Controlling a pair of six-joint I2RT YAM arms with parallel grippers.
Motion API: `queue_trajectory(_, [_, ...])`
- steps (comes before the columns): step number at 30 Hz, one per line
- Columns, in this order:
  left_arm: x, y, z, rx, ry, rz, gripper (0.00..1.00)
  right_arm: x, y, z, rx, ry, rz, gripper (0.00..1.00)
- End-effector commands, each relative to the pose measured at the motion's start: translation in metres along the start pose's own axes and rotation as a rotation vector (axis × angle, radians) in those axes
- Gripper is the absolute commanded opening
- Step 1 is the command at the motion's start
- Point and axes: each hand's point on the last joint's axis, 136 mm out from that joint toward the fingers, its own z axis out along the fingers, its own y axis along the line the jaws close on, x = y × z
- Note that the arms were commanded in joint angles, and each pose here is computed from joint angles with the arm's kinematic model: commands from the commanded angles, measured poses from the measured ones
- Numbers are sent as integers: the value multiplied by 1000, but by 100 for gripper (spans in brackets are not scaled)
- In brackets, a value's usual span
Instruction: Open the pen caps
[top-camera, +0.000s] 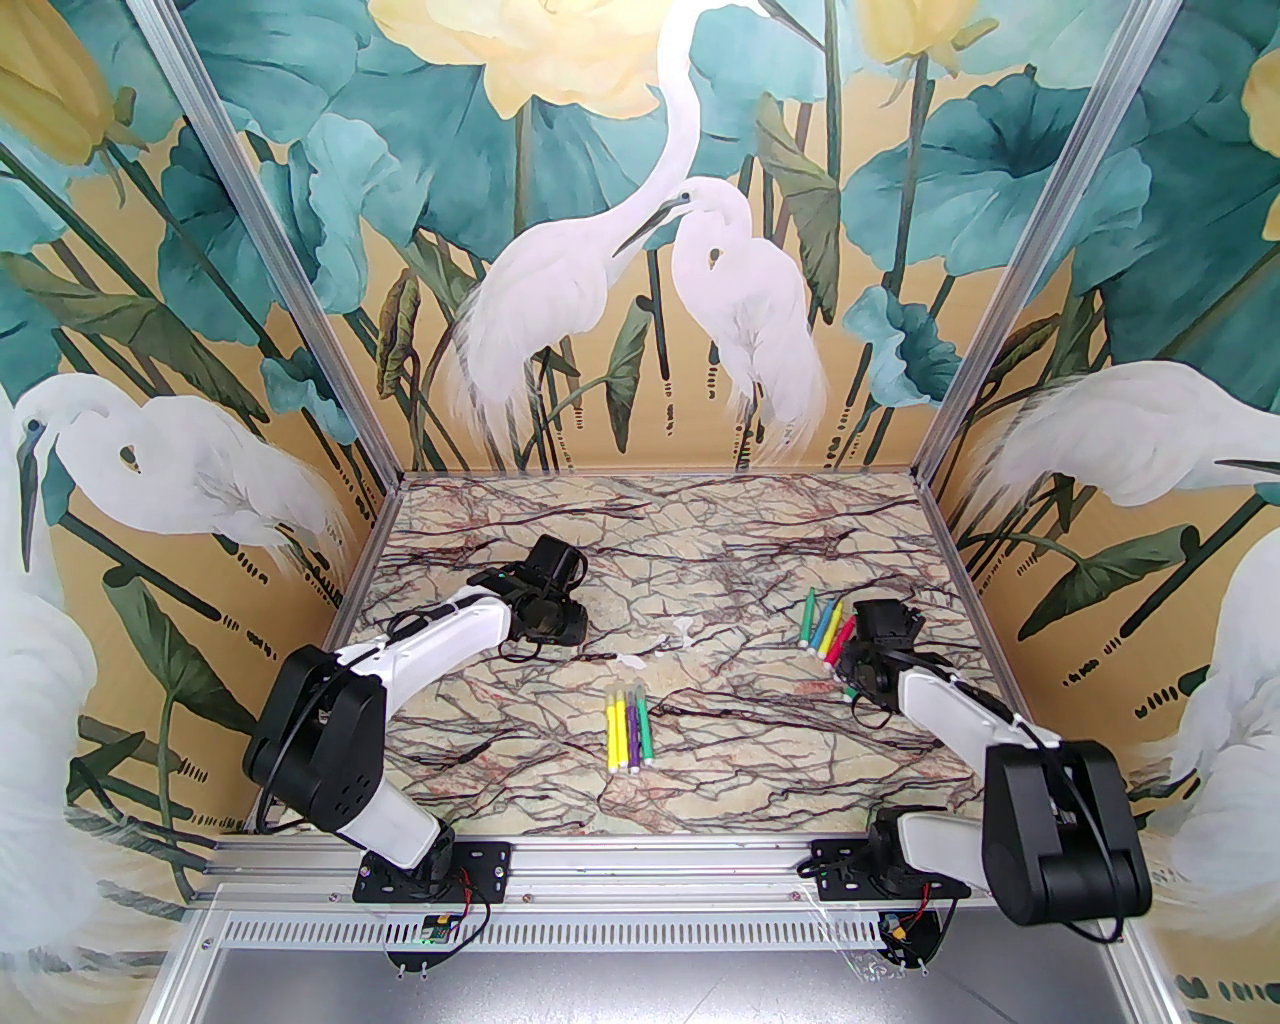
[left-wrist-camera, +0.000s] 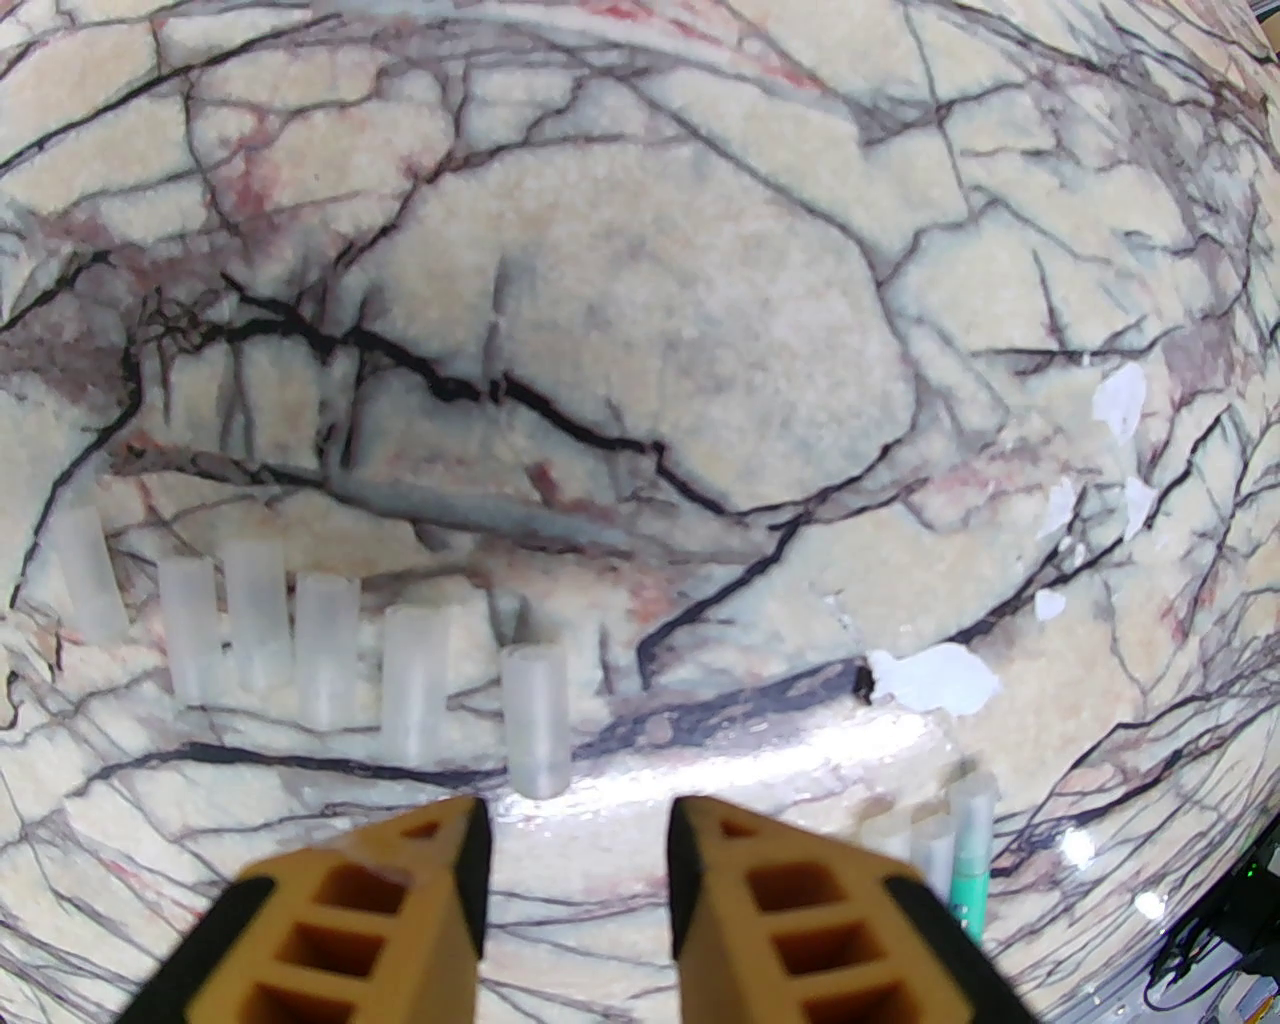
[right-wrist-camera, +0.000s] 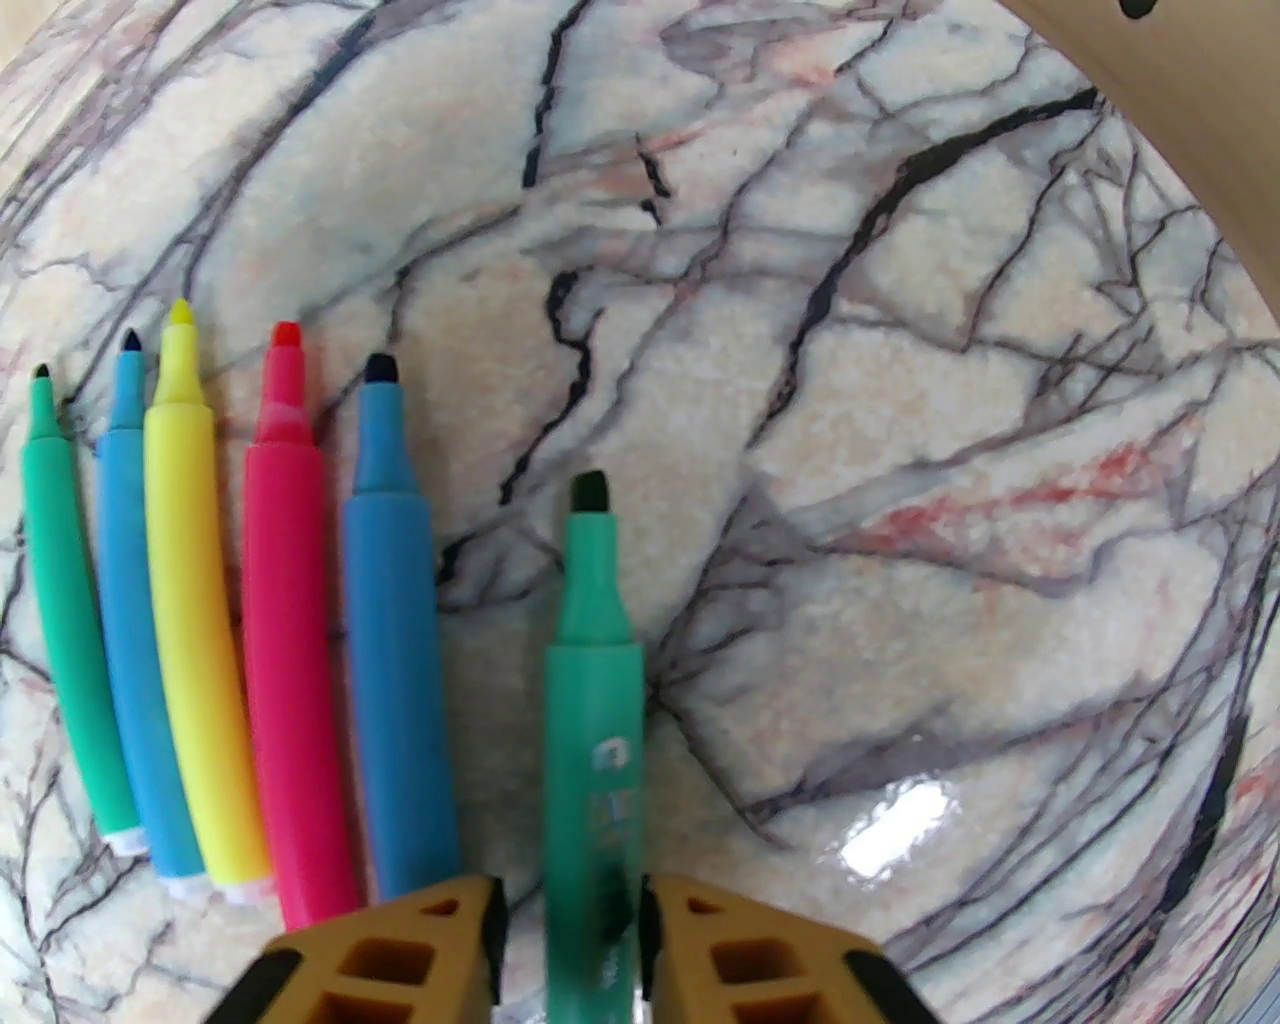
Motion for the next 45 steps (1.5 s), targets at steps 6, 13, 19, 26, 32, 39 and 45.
queue_trajectory(6, [-10,-9,-16,70,-86,-14,56,-16,15,-36,-108,-61,-54,39])
queue_trajectory(13, [-12,-6,-29,96,-149,-24,66,-11,46,-55,-205,-42,-164,43])
queue_trajectory(19, [-11,-2,-34,135,-190,-53,75,10,90,-79,-324,-14,-318,45])
queue_trajectory(26, [-10,0,-42,188,-235,-73,82,48,131,-100,-436,46,-472,46])
queue_trajectory(32, [-8,4,-42,190,-251,-86,84,84,162,-113,-498,92,-591,47])
queue_trajectory(39, [-7,10,-41,199,-281,-120,87,137,186,-116,-536,169,-730,47])
queue_trajectory(45, [-7,17,-42,183,-287,-134,88,188,209,-119,-600,230,-808,47])
